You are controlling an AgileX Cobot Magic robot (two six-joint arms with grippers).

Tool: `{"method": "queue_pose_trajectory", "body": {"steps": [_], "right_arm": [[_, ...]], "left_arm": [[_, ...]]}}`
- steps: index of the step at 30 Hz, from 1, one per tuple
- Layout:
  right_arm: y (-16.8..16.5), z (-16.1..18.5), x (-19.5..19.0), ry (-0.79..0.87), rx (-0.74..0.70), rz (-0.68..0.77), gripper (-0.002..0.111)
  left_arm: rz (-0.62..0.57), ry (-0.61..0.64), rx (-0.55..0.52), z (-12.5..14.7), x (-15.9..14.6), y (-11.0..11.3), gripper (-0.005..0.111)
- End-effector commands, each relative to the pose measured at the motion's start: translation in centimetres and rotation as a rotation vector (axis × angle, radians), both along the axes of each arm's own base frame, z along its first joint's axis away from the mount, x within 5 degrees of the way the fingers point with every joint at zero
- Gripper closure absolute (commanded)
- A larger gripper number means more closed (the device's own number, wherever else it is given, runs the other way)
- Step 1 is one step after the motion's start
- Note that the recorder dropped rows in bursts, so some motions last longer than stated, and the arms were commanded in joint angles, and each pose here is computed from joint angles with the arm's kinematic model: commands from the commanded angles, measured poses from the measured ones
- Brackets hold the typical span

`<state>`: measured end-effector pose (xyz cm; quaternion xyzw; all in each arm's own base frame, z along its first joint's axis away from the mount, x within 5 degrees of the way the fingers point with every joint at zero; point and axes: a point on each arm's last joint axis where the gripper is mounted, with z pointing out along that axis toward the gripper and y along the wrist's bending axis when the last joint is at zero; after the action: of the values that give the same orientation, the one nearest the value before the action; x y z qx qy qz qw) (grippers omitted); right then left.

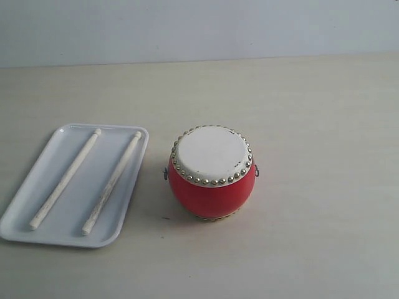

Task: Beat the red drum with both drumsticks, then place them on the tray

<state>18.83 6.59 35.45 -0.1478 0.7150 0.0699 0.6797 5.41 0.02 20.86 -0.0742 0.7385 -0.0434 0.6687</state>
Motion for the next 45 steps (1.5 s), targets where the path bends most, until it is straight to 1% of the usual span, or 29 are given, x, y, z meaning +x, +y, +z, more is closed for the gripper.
{"method": "queue_pose_trajectory", "body": {"steps": [1, 8, 12, 14, 18, 23, 26, 28, 45], "right_arm": [[-0.2, -0.1, -0.1, -0.002, 0.005, -0.013, 0.108], [-0.2, -0.1, -0.1, -0.002, 0.005, -0.013, 0.108], [-0.2, -0.1, -0.1, -0.002, 0.005, -0.013, 0.108], [-0.2, -0.1, -0.1, -0.002, 0.005, -0.013, 0.108], [-0.2, -0.1, -0.1, -0.002, 0.005, -0.013, 0.108], [-0.2, -0.1, -0.1, -0.002, 0.005, -0.013, 0.108], [-0.2, -0.1, -0.1, 0.0, 0.004, -0.012, 0.108], [-0.2, -0.1, -0.1, 0.0, 0.004, -0.012, 0.108], [-0.2, -0.1, -0.1, 0.005, 0.017, -0.013, 0.108]], "left_arm": [[-0.003, 0.021, 0.015, -0.3, 0.0, 0.0, 0.107], [-0.015, 0.074, 0.027, -0.8, -0.1, -0.1, 0.107], [-0.016, 0.077, 0.027, -0.8, -0.1, -0.1, 0.107], [-0.018, 0.079, 0.047, -0.9, -0.1, -0.1, 0.107], [-0.006, 0.117, 0.083, -2.3, 0.0, 0.1, 0.107], [0.018, 0.141, 0.078, -2.5, 0.0, 0.3, 0.107], [0.037, 0.155, 0.201, -2.5, -0.1, 0.7, 0.107], [0.042, 0.161, 0.229, -2.5, -0.1, 0.7, 0.107], [0.043, 0.162, 0.234, -2.5, -0.1, 0.8, 0.107]]}}
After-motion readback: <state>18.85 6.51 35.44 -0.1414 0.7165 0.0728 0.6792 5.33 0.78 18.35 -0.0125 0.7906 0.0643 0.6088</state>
